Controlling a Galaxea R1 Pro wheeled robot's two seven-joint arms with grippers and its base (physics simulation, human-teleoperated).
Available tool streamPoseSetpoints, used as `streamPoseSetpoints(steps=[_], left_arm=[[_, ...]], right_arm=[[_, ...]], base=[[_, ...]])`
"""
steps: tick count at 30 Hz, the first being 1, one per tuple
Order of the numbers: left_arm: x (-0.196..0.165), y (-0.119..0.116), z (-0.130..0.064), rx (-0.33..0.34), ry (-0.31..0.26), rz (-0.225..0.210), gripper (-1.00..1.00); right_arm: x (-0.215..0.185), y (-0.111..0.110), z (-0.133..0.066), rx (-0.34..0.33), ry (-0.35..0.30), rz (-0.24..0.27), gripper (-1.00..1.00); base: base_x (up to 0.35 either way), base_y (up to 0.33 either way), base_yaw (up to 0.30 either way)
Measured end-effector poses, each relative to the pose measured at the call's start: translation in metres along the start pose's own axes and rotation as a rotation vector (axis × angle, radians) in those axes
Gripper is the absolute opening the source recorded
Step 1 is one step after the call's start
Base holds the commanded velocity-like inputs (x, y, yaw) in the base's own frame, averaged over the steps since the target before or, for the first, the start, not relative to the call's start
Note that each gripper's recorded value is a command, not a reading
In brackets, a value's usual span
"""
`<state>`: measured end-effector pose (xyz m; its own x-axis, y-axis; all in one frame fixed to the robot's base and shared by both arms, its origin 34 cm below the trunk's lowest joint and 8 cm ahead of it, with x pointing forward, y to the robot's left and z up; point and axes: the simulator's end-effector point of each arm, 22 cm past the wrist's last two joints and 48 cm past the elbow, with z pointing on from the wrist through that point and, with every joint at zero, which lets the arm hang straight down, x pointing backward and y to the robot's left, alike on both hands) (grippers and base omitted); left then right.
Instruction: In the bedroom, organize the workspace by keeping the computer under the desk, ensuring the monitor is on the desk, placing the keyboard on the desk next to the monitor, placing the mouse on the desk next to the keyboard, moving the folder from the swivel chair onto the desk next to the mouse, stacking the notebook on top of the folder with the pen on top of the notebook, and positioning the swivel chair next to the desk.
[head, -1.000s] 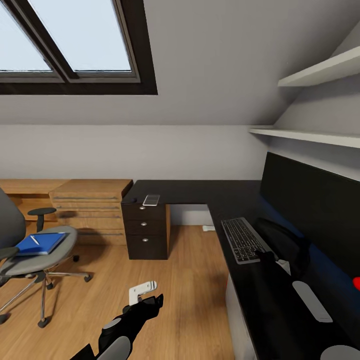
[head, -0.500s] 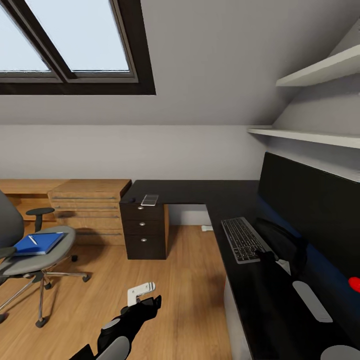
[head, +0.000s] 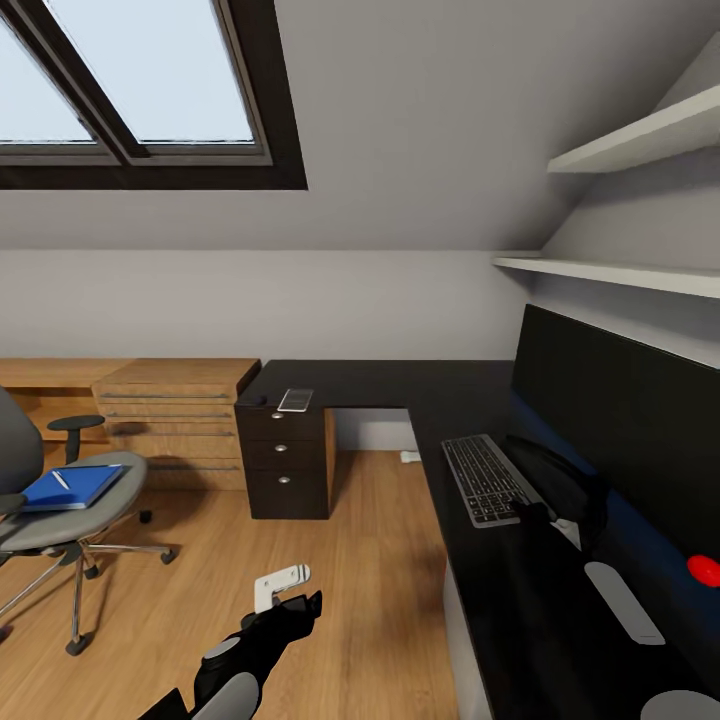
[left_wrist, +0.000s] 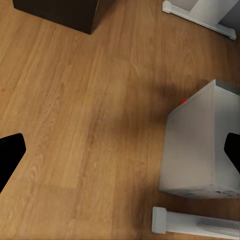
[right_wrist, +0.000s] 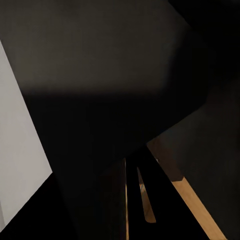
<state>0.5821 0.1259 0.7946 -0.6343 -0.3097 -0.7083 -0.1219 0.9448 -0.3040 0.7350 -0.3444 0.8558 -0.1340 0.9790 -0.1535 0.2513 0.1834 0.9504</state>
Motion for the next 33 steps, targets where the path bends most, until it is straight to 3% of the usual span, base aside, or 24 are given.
streamPoseSetpoints(steps=[33], left_arm=[[0.000, 0.001, 0.000, -0.002, 0.001, -0.002, 1.00]], right_arm=[[0.017, 0.005, 0.004, -0.011, -0.004, 0.026, -1.00]], base=[[0.000, -0.001, 0.000]])
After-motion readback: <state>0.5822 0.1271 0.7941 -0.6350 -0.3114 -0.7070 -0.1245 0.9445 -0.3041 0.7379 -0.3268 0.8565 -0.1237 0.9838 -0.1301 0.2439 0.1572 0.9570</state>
